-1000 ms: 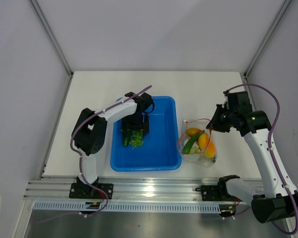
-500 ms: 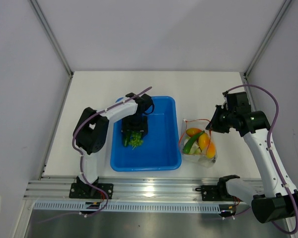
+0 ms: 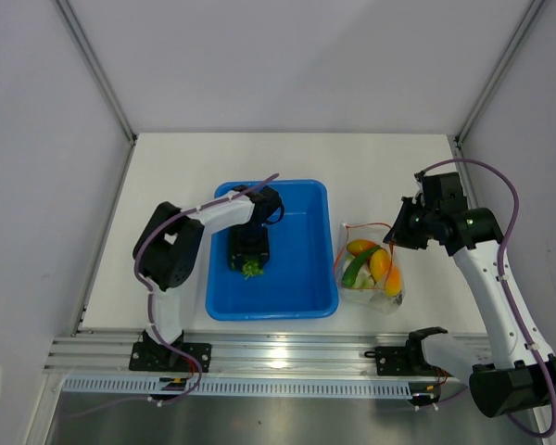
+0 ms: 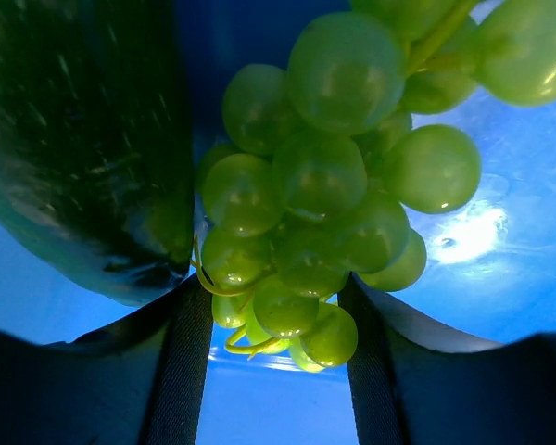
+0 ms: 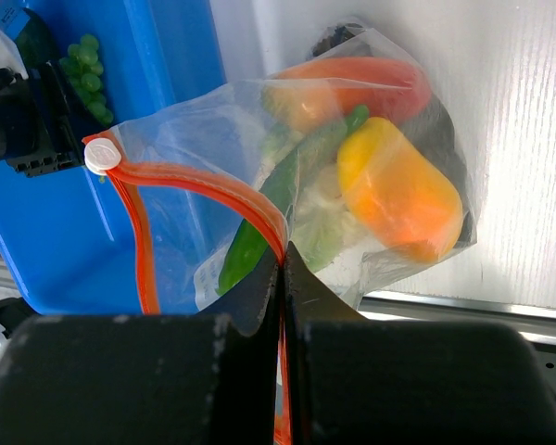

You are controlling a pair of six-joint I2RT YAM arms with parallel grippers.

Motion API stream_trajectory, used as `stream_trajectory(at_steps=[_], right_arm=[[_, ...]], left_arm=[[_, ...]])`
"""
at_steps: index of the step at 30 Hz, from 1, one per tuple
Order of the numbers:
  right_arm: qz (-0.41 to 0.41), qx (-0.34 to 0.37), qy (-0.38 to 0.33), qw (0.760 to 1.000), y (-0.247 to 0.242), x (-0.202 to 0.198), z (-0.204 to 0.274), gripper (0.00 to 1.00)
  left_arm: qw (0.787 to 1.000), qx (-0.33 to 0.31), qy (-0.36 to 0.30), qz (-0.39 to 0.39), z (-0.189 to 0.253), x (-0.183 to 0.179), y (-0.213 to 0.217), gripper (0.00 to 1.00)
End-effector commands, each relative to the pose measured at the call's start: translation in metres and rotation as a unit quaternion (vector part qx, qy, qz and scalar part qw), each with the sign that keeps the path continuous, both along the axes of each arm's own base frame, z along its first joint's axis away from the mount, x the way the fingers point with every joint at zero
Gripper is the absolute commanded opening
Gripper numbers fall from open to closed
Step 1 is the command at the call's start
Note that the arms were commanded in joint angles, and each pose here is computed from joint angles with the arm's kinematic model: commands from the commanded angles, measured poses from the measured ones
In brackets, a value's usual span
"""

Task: Place the food in the zip-top bag and seal the zipper
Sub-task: Pick up the fake fruit from the bin.

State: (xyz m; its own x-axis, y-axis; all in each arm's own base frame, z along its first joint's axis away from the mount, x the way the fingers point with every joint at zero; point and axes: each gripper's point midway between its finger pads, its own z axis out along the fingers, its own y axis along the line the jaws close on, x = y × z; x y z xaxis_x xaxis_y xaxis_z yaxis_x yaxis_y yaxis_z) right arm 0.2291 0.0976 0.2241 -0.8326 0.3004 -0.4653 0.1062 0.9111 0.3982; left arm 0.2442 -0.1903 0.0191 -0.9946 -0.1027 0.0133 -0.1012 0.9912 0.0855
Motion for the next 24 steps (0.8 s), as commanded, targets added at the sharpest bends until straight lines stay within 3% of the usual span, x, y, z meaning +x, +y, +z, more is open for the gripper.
stream_trajectory(at_steps=[1,9,19,24], right_arm=[[-0.004,0.003,-0.017,1.0,0.001,0.004,0.005,0.0],[-0.004,0.002,-0.02,1.0,0.001,0.002,0.007,0.0],[-0.005,0.001,-0.022,1.0,0.0,0.002,0.008,0.0],[-0.005,0.002,-0.023,1.0,0.0,0.002,0.009,0.0]], left_arm=[[1.0,-0.016,0.0,0.015,-0.014,0.001,-0.007,0.55],[1.0,-0.015,0.009,0.015,-0.02,0.0,-0.009,0.54],[0.999,-0.04,-0.021,-0.001,0.001,0.009,-0.016,0.15],[0.995,-0.075,-0.066,-0.008,0.045,0.021,-0.026,0.08]])
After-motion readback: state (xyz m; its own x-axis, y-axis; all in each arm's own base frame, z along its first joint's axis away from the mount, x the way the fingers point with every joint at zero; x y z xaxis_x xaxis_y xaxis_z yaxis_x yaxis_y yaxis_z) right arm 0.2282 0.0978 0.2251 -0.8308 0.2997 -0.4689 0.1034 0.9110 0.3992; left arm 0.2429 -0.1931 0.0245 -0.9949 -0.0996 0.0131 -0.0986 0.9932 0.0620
